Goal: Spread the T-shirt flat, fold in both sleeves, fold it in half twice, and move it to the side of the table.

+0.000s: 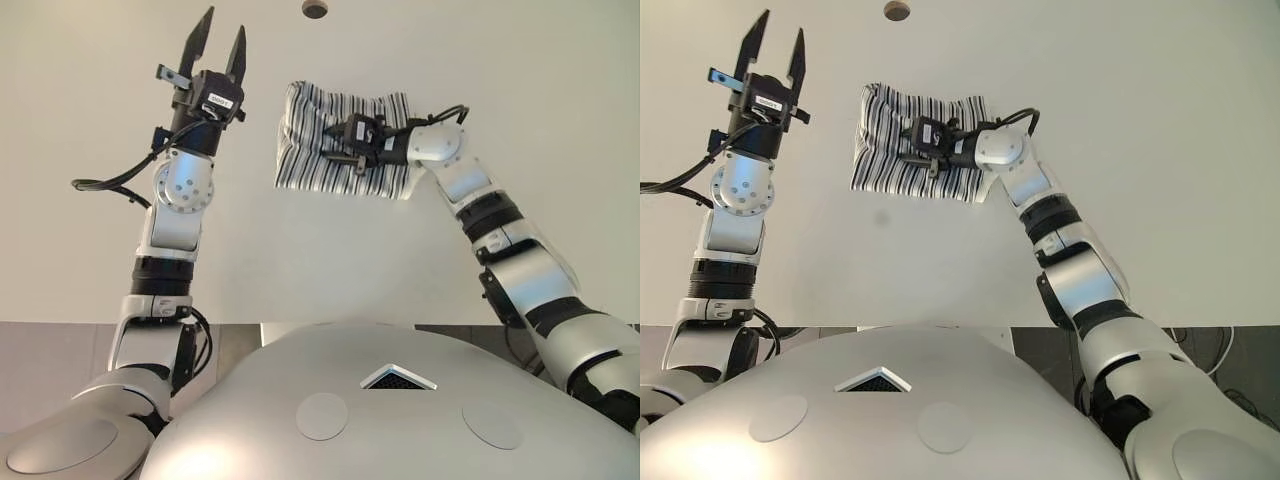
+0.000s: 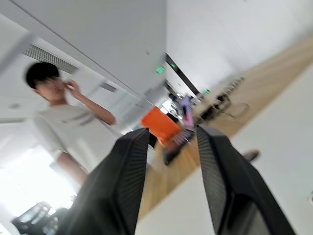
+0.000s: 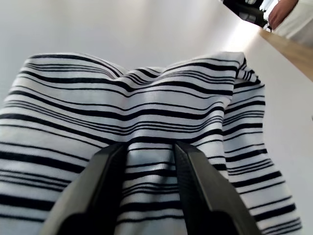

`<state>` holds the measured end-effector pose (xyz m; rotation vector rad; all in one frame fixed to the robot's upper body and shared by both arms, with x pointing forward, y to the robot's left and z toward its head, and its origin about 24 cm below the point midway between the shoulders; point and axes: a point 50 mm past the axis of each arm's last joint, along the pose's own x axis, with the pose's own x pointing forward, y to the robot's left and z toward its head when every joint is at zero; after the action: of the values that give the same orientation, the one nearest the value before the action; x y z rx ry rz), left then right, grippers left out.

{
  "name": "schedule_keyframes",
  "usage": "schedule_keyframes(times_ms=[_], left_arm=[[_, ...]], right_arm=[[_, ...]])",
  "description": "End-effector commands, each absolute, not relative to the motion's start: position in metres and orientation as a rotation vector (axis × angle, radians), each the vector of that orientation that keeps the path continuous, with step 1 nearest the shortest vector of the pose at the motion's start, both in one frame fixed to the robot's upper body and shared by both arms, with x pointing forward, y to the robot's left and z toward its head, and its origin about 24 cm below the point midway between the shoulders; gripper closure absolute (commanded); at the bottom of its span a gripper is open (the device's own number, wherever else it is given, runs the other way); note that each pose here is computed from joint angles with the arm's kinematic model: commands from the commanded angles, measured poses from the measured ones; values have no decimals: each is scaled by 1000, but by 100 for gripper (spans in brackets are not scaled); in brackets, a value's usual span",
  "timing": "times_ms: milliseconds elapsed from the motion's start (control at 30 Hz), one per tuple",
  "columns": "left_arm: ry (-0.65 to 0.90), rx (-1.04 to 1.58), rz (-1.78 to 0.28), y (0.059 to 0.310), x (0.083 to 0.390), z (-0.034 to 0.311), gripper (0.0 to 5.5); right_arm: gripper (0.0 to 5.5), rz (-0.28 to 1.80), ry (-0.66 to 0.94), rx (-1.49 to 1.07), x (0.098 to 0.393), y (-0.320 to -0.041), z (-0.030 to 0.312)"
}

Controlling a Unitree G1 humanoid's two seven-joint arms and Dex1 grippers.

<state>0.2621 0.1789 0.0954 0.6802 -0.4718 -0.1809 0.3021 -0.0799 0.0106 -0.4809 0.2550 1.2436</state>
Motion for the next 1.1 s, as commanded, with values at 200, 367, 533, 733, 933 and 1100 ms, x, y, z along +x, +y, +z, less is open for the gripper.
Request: schedule_keyframes(times_ms=[200,367,533,733,933,1100], left_arm=[[-559,613,-36,195,242,113,374],[-547,611,-27,193,235,109,374],[-531,614,-3,195,229,105,374],[-530,596,6,195,230,103,374],[-635,504,114,207,235,122,374],[-721,383,106,198,241,132,374]], right_arm=[[369,452,556,64,301,-260,-14],[369,-80,546,166,283,-327,-10],[369,-188,534,128,284,-337,-5],[369,-206,469,-82,296,-342,14],[369,-179,-501,-322,321,-292,149],[369,48,-786,-58,286,-177,166]])
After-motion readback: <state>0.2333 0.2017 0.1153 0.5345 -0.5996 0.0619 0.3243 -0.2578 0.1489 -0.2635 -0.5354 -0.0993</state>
